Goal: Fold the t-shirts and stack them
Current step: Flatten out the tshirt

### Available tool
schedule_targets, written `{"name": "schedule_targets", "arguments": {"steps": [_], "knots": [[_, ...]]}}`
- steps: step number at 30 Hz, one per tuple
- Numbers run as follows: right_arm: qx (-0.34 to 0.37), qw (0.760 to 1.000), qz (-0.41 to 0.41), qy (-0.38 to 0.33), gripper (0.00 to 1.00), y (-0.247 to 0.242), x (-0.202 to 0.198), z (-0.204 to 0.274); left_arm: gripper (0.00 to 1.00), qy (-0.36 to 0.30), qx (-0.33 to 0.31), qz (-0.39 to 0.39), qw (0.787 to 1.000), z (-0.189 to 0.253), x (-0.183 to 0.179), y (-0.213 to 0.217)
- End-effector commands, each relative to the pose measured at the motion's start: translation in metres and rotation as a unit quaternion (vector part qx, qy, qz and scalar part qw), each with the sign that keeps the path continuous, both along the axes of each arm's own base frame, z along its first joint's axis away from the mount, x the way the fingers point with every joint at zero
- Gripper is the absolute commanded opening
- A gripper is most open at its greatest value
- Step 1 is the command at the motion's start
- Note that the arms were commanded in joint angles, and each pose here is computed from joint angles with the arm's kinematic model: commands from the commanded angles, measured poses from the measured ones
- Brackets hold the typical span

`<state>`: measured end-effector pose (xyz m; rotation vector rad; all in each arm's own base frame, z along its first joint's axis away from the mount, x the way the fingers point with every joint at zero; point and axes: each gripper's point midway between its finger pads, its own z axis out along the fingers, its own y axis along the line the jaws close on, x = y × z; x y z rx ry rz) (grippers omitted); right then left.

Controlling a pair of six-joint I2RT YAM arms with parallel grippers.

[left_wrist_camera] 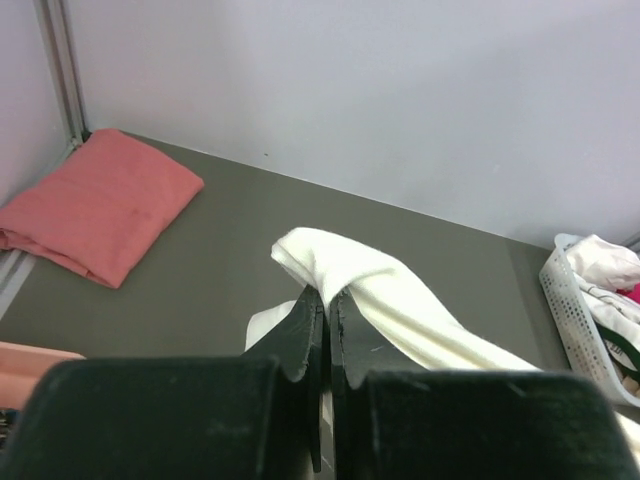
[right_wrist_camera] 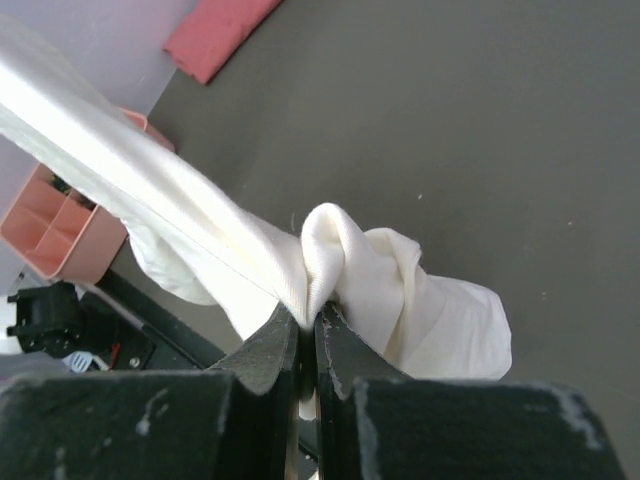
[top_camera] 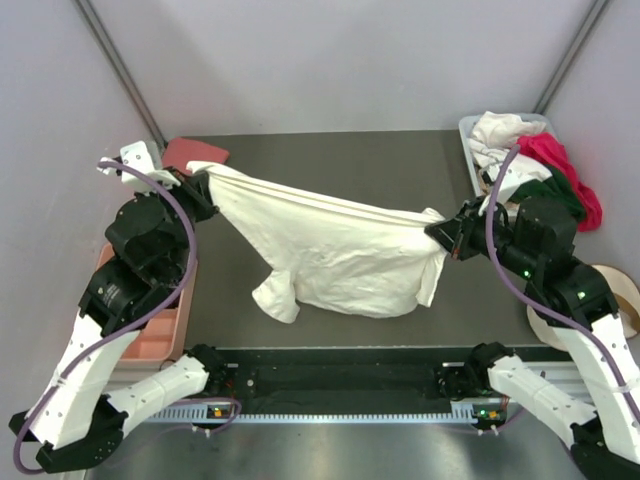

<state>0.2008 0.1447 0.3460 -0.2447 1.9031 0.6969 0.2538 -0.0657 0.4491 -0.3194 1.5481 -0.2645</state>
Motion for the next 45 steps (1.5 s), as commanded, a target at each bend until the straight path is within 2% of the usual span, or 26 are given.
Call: {"name": "schedule_targets", "arguments": {"steps": [1,7,12,15,18,21,22,24,25,26,27,29,30,31,33,34,35,36,38,39,40,43,45], "knots": [[0.009,0.999,0.03,-0.031,0.01,0.006,-0.007,0.026,0.0,-0.037,-0.005,0.088,0.995,0.032,-0.02,0.048],[0.023,0.994,0.108,-0.024,0.0,0.023,-0.03,0.042,0.0,-0.062,-0.025,0.068,0.995,0.055,-0.036,0.052],[0.044,0.986,0.151,-0.05,0.0,0.025,-0.059,0.061,0.0,-0.081,-0.035,0.019,0.996,0.069,-0.048,0.044],[0.05,0.987,0.144,-0.06,0.0,0.017,-0.072,0.069,0.0,-0.078,-0.038,-0.023,0.996,0.06,-0.051,0.03],[0.042,0.991,0.107,-0.065,0.0,0.005,-0.07,0.073,0.0,-0.05,-0.032,-0.036,0.998,0.036,-0.043,0.019],[0.018,0.998,0.042,-0.054,0.0,-0.006,-0.041,0.057,0.0,-0.022,-0.026,-0.036,0.999,0.005,-0.022,0.003],[-0.002,0.999,0.002,-0.033,0.0,-0.012,-0.02,0.037,0.0,-0.002,-0.016,-0.028,0.999,-0.017,-0.01,-0.002],[-0.018,0.999,-0.042,-0.023,0.0,-0.015,0.01,0.019,0.0,0.007,-0.015,-0.015,1.0,-0.034,0.012,-0.014],[-0.032,0.996,-0.087,-0.013,0.0,-0.023,0.028,0.006,0.0,0.024,-0.003,0.004,1.0,-0.059,0.025,-0.016],[-0.058,0.993,-0.104,0.023,0.0,-0.021,0.049,-0.027,0.0,0.032,0.002,0.013,0.999,-0.07,0.034,-0.019],[-0.063,0.988,-0.143,0.014,0.0,-0.026,0.071,-0.032,0.0,0.05,0.016,0.024,0.998,-0.09,0.05,-0.027],[-0.105,0.977,-0.178,0.06,0.0,-0.026,0.105,-0.081,0.0,0.056,0.02,0.045,0.997,-0.113,0.073,-0.035],[-0.123,0.967,-0.211,0.071,0.03,-0.033,0.12,-0.095,0.0,0.08,0.041,0.05,0.995,-0.137,0.09,-0.045],[-0.126,0.963,-0.228,0.072,0.14,-0.033,0.133,-0.1,0.0,0.075,0.042,0.055,0.995,-0.143,0.103,-0.051],[-0.155,0.947,-0.263,0.099,0.22,-0.038,0.159,-0.132,0.0,0.101,0.072,0.083,0.989,-0.176,0.126,-0.057],[-0.148,0.947,-0.272,0.089,0.38,-0.036,0.173,-0.131,0.0,0.104,0.082,0.094,0.987,-0.181,0.135,-0.057],[-0.156,0.943,-0.276,0.097,0.46,-0.036,0.18,-0.14,0.0,0.094,0.078,0.11,0.986,-0.182,0.145,-0.058],[-0.17,0.935,-0.294,0.104,0.5,-0.039,0.19,-0.152,0.0,0.108,0.096,0.117,0.982,-0.202,0.157,-0.063],[-0.168,0.931,-0.313,0.089,0.55,-0.04,0.206,-0.151,0.0,0.096,0.103,0.131,0.981,-0.203,0.172,-0.066],[-0.17,0.926,-0.325,0.083,0.57,-0.043,0.21,-0.151,0.0,0.105,0.116,0.141,0.978,-0.216,0.179,-0.067],[-0.174,0.924,-0.329,0.081,0.63,-0.044,0.214,-0.154,0.0,0.101,0.121,0.144,0.977,-0.214,0.184,-0.068],[-0.171,0.924,-0.334,0.076,0.73,-0.047,0.21,-0.149,0.0,0.1,0.125,0.151,0.975,-0.218,0.198,-0.068],[-0.151,0.936,-0.31,0.07,0.74,-0.04,0.201,-0.144,0.0,0.103,0.126,0.155,0.974,-0.221,0.202,-0.066]]}}
